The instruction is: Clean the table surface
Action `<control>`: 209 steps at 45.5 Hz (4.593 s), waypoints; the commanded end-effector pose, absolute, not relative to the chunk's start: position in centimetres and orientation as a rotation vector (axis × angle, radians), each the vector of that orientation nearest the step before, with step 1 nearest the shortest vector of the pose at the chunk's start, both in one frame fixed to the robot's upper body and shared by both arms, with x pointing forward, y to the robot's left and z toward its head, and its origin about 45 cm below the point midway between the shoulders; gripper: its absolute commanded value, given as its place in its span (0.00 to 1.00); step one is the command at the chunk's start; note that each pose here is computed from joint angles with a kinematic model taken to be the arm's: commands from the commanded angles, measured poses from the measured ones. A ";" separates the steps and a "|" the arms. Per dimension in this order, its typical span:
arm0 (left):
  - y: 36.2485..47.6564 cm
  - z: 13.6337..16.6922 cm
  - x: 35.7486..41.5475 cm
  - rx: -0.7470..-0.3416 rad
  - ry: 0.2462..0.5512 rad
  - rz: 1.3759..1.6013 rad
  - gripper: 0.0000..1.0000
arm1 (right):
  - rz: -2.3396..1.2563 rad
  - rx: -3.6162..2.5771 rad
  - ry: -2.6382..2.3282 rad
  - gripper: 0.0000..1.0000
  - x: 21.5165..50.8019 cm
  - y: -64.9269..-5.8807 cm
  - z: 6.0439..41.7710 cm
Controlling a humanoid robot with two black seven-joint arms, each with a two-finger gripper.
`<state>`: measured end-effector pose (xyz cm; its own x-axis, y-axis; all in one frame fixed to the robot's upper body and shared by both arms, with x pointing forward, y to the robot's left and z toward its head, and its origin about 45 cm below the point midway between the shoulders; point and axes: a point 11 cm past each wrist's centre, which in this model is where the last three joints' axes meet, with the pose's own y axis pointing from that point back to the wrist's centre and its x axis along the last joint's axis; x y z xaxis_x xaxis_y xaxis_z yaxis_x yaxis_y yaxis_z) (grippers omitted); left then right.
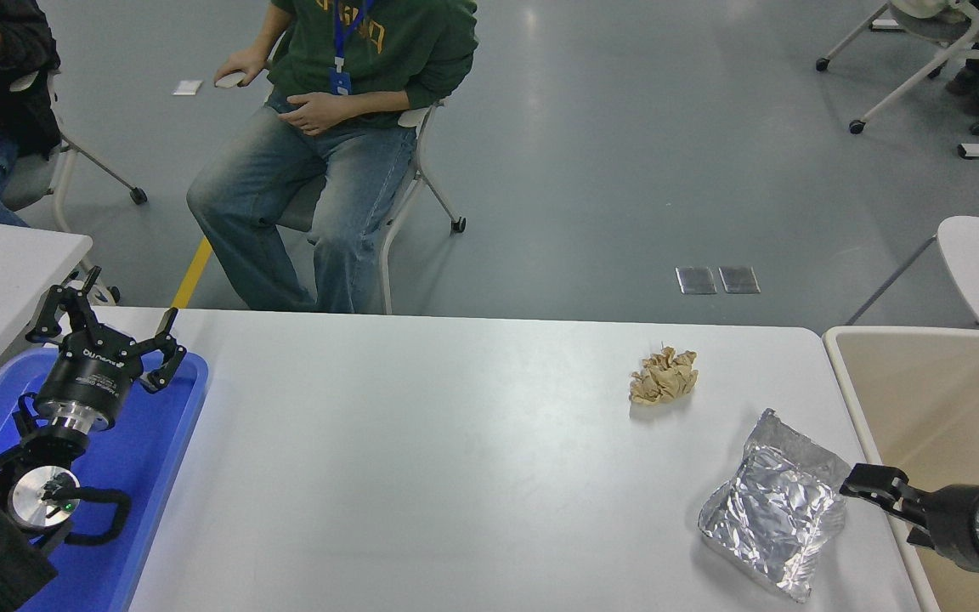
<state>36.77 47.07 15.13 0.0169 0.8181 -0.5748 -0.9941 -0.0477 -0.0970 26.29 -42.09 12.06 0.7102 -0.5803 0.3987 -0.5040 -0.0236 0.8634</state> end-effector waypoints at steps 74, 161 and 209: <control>47.0 15.10 36.78 -0.567 0.397 1.531 1.00 | -0.191 1.510 -0.785 0.00 28.7 -42.7 10.7; 47.1 15.14 36.77 -0.566 0.395 1.532 1.00 | -0.020 1.638 -0.859 0.00 27.0 -51.2 35.1; 47.1 15.14 36.77 -0.566 0.395 1.532 1.00 | -0.199 1.167 -1.261 0.00 33.9 -60.0 22.7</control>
